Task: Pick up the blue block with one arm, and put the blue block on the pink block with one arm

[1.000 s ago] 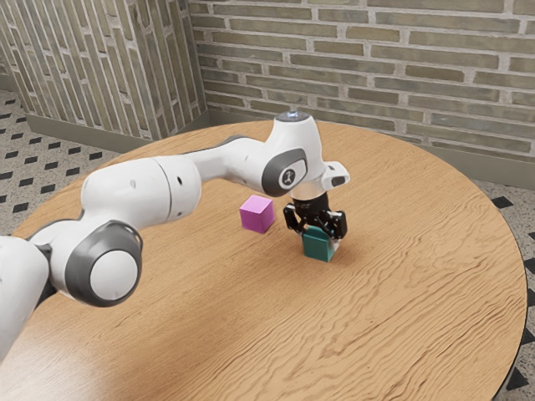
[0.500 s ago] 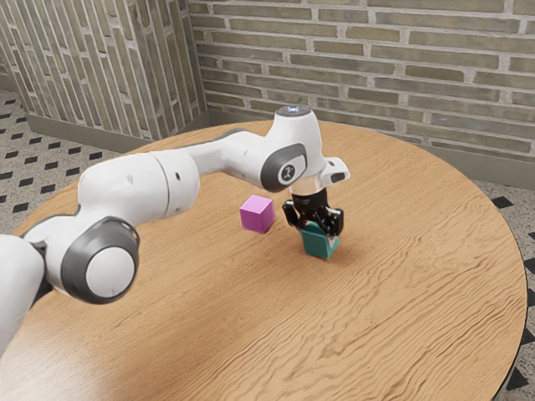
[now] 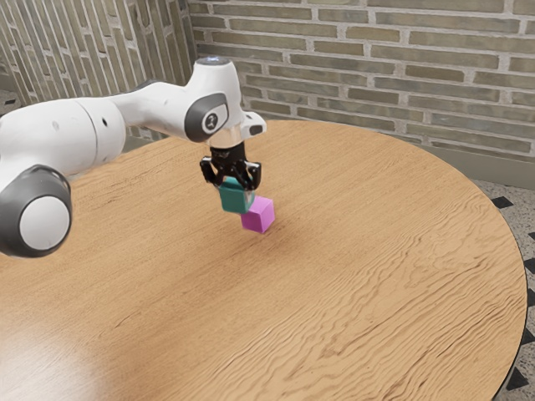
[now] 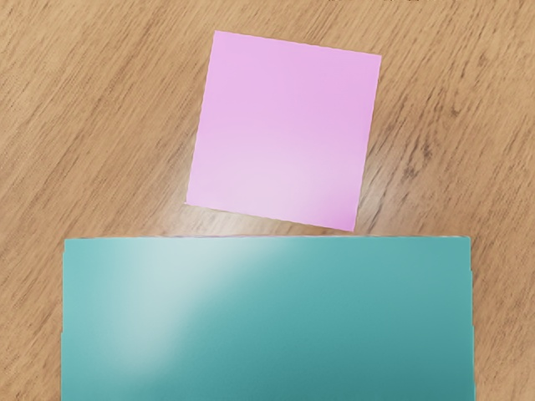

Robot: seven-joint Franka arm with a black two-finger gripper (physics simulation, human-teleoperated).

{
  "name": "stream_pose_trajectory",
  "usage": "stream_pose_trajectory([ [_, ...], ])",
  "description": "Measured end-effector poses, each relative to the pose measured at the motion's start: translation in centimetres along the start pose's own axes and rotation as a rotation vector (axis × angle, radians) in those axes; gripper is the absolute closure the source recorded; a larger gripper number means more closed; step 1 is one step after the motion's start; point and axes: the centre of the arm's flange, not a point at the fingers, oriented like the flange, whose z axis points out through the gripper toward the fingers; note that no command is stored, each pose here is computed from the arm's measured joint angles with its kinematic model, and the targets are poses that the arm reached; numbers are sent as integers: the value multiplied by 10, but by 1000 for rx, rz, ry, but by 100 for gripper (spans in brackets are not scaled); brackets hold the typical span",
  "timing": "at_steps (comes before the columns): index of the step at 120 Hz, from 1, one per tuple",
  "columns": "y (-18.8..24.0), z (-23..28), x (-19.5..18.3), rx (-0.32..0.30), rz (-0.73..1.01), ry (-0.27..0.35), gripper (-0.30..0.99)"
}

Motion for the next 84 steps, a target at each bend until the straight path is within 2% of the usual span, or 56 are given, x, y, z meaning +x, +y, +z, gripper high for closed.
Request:
stream_pose_trajectory([
  [24,1,7,6,-12,7,18,30],
  [46,18,11,21,-58,32,64,30],
  [84,17,26,29,-60,40,81,31],
])
